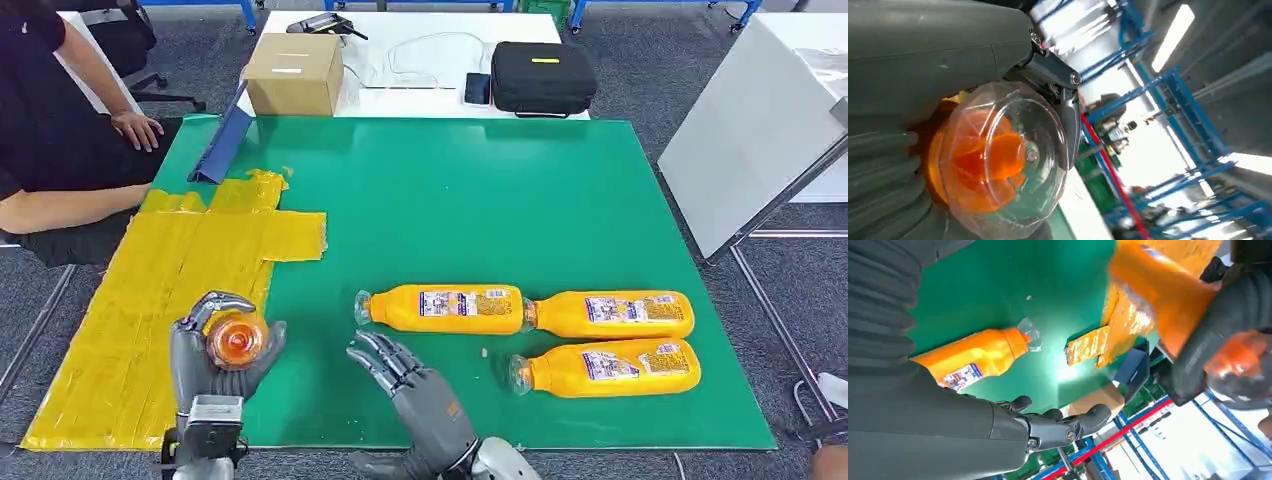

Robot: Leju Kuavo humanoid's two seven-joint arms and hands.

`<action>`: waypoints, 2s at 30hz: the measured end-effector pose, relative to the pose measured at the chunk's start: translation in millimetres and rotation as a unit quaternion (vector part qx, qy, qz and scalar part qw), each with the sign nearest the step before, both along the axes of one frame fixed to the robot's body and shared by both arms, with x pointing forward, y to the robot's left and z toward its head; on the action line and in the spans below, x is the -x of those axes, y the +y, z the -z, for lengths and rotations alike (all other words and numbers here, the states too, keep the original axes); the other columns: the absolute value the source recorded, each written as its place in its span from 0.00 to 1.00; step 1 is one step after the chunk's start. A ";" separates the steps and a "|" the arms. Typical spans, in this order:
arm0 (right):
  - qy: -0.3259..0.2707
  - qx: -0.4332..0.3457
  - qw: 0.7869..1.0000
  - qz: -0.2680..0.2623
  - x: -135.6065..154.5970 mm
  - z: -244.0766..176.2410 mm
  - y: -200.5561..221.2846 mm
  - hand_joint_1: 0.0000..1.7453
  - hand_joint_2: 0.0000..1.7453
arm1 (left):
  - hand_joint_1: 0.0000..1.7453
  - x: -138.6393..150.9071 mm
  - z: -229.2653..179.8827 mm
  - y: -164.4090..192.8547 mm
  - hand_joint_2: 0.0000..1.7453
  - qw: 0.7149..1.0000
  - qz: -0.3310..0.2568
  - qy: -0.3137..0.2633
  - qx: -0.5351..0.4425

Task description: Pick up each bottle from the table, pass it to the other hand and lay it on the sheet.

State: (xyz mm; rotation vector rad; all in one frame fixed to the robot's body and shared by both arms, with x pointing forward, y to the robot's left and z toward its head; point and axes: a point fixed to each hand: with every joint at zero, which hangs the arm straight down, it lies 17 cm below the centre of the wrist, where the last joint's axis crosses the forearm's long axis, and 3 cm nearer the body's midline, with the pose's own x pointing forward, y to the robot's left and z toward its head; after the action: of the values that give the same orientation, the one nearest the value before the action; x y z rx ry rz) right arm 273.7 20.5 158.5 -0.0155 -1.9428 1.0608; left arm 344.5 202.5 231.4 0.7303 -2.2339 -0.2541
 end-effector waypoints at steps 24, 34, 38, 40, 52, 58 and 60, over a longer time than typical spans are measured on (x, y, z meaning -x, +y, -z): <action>-0.008 0.018 1.000 -0.007 -30.1 -14.4 -12.4 0.00 1.00 | 0.00 -79.7 226.9 11.3 1.00 0.857 -0.064 0.264 -0.437; 0.022 0.058 0.998 0.025 -112.1 -6.3 -27.8 0.00 1.00 | 0.00 -121.5 254.2 12.7 1.00 0.852 0.038 0.351 -0.387; 0.018 0.057 0.998 0.029 -121.3 -12.7 -25.8 0.00 1.00 | 0.00 -127.3 253.2 13.9 0.00 0.851 0.046 0.357 -0.382; 0.020 0.069 0.997 0.034 -131.1 -12.7 -25.2 0.00 1.00 | 0.00 -126.0 252.6 6.2 0.00 0.861 0.085 0.367 -0.341; 0.083 0.165 0.980 0.079 -243.6 16.3 -34.3 0.00 1.00 | 0.00 -64.5 200.6 -35.1 0.00 0.848 0.367 0.374 0.076; 0.117 0.188 0.971 0.089 -248.5 48.3 -42.9 0.00 1.00 | 0.00 -37.6 178.1 -45.4 0.00 0.824 0.408 0.363 0.151; 0.124 0.194 0.969 0.092 -248.5 56.3 -47.6 0.00 1.00 | 0.00 -36.8 170.3 -47.0 0.00 0.826 0.410 0.355 0.155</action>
State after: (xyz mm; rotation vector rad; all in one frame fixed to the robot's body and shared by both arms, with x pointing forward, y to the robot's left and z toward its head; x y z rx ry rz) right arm 522.2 -27.1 102.2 -0.2619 -1.4588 1.2378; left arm 381.2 155.5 61.1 -0.4970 -1.6515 -0.4661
